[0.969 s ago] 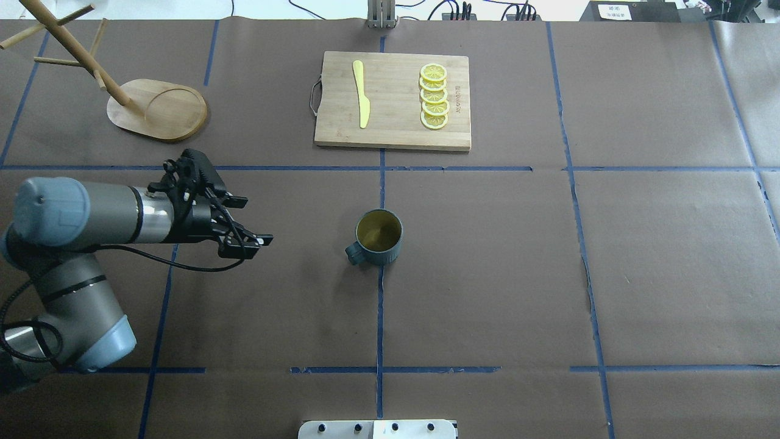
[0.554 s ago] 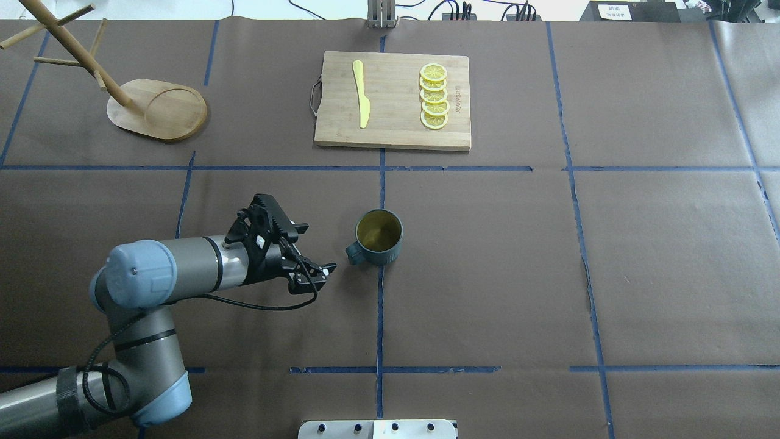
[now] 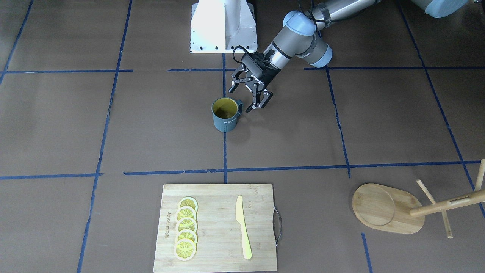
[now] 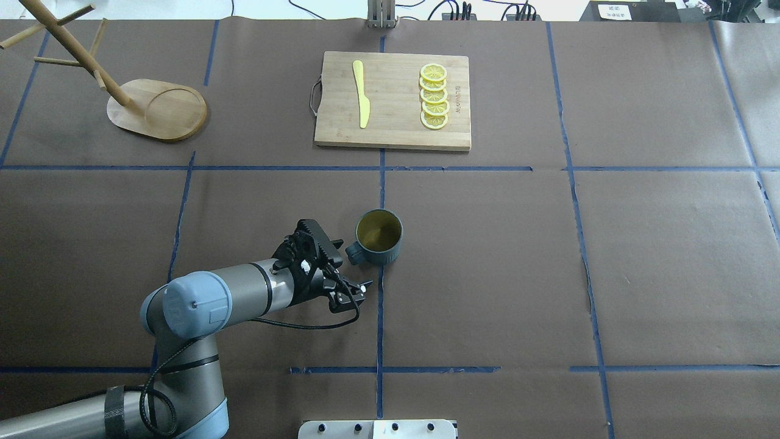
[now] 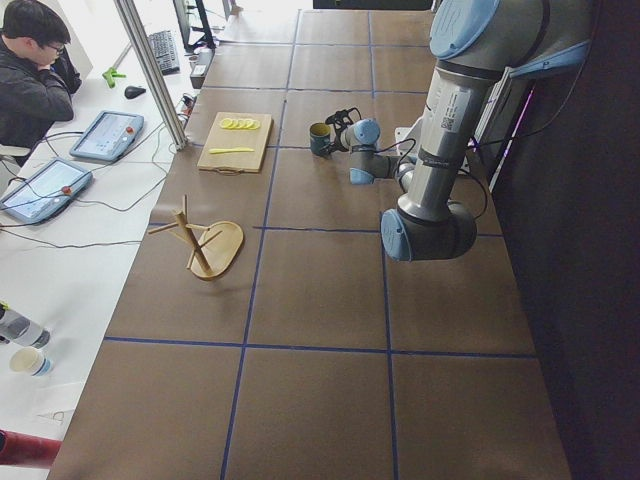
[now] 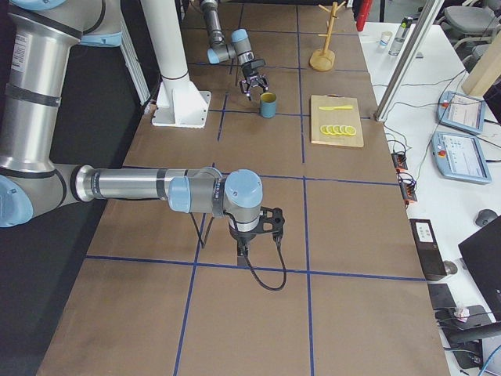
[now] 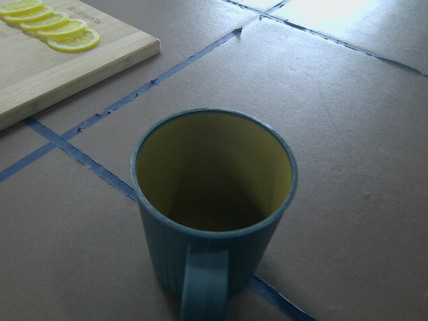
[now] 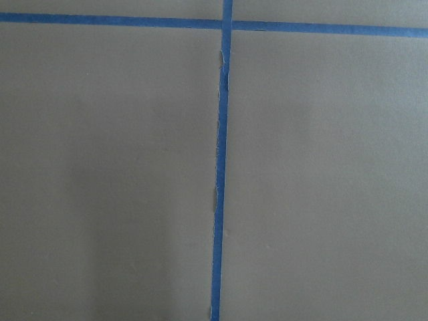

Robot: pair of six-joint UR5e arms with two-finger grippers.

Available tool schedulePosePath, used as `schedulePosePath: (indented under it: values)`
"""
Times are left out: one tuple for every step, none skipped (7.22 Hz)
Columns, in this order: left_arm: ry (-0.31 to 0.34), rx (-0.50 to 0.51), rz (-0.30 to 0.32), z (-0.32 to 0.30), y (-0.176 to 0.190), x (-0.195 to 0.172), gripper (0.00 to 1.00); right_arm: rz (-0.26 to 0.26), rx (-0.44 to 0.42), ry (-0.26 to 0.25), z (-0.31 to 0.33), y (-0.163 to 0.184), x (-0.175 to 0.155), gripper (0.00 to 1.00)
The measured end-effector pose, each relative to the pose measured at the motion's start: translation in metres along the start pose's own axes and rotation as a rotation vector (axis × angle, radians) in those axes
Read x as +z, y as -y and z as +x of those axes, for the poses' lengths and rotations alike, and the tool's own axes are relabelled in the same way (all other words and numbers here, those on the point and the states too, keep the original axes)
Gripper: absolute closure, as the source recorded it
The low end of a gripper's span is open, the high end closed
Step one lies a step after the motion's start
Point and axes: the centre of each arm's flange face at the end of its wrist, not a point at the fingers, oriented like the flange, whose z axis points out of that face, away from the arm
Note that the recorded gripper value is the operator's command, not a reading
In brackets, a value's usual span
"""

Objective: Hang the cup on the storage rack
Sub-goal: 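Close the left gripper on the teal mug's handle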

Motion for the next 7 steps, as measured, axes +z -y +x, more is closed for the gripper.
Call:
schedulePosePath:
  values:
    - [0.014,0.001,0.014,-0.0027,-0.0026,0.0051,0.06,0.0,0.0,0.0,0.0,0.0,0.0,0.0]
    - [0.02,0.0,0.023,-0.0051,-0.0062,0.0085,0.12,0.0,0.0,0.0,0.0,0.0,0.0,0.0]
    - [0.021,0.0,0.028,-0.0058,-0.0071,0.0105,0.18,0.0,0.0,0.0,0.0,0.0,0.0,0.0]
    - [0.02,0.0,0.032,-0.0049,-0.0056,0.0122,0.26,0.0,0.0,0.0,0.0,0.0,0.0,0.0]
    - [0.019,0.0,0.035,-0.0033,-0.0037,0.0135,0.4,0.0,0.0,0.0,0.0,0.0,0.0,0.0]
    - [0.019,0.0,0.036,-0.0027,-0.0027,0.0141,0.63,0.0,0.0,0.0,0.0,0.0,0.0,0.0]
    - [0.02,0.002,0.035,-0.0031,-0.0027,0.0143,0.91,0.0,0.0,0.0,0.0,0.0,0.0,0.0]
